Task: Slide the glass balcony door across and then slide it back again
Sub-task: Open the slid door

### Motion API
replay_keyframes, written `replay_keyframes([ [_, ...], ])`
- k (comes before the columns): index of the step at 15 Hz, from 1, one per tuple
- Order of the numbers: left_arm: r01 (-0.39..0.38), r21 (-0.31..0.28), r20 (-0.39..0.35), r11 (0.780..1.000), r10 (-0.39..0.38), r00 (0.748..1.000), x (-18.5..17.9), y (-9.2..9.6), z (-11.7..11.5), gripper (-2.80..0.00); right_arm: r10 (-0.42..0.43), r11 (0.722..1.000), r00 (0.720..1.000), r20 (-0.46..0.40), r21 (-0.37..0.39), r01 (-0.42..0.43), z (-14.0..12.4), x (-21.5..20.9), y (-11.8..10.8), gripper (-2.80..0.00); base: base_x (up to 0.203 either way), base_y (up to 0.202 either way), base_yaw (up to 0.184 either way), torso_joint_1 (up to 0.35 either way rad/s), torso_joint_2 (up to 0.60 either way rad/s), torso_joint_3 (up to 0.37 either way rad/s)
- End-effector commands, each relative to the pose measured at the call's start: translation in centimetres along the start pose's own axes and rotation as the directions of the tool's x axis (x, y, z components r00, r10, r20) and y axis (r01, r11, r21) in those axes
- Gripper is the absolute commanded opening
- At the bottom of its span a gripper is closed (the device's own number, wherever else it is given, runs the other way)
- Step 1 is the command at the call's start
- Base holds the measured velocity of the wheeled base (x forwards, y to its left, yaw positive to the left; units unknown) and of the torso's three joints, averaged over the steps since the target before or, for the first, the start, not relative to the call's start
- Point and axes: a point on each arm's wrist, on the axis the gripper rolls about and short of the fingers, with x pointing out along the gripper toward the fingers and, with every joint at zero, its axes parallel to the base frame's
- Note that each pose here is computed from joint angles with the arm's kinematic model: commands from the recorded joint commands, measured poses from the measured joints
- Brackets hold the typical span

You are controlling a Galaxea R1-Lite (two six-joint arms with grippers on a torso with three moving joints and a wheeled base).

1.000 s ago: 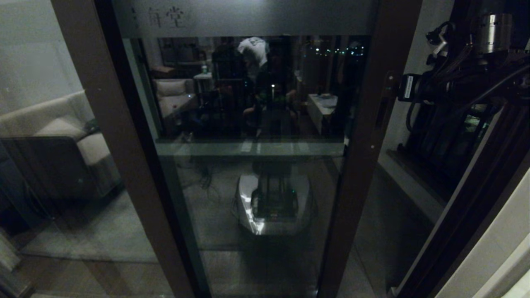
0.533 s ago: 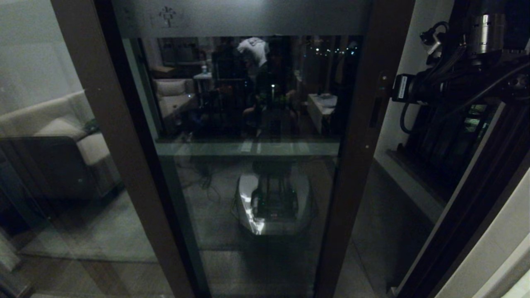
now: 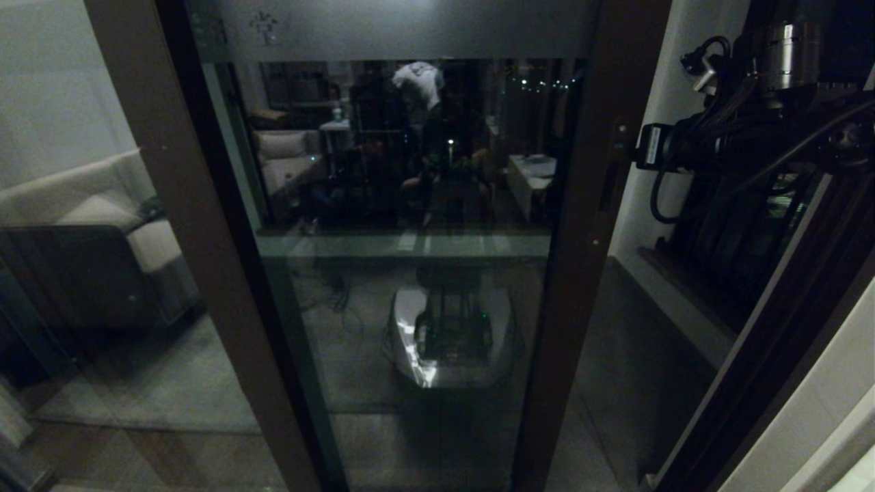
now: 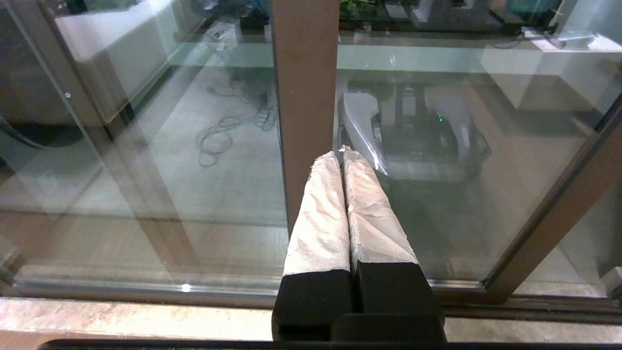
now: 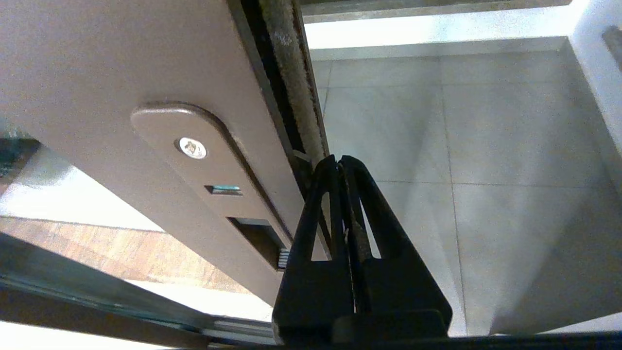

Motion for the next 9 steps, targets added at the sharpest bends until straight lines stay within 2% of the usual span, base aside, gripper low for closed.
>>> replay_keyframes([
  [1,-0.001,0.000,0.000,1.000,0.001,1.000,0.0,0.0,0.0,-2.80,0.015,1.000,1.000,-0.006,0.001,-0.015,-0.2,0.2,0.6,-2.80,0.000,0.000,0.000,0.000,0.00,0.000],
  [9,-0.001,0.000,0.000,1.000,0.001,1.000,0.0,0.0,0.0,-2.80,0.056,0.998,0.998,-0.018,-0.007,-0.057,-0.5,0.5,2.2,-2.80,0.000,0.000,0.000,0.000,0.00,0.000],
])
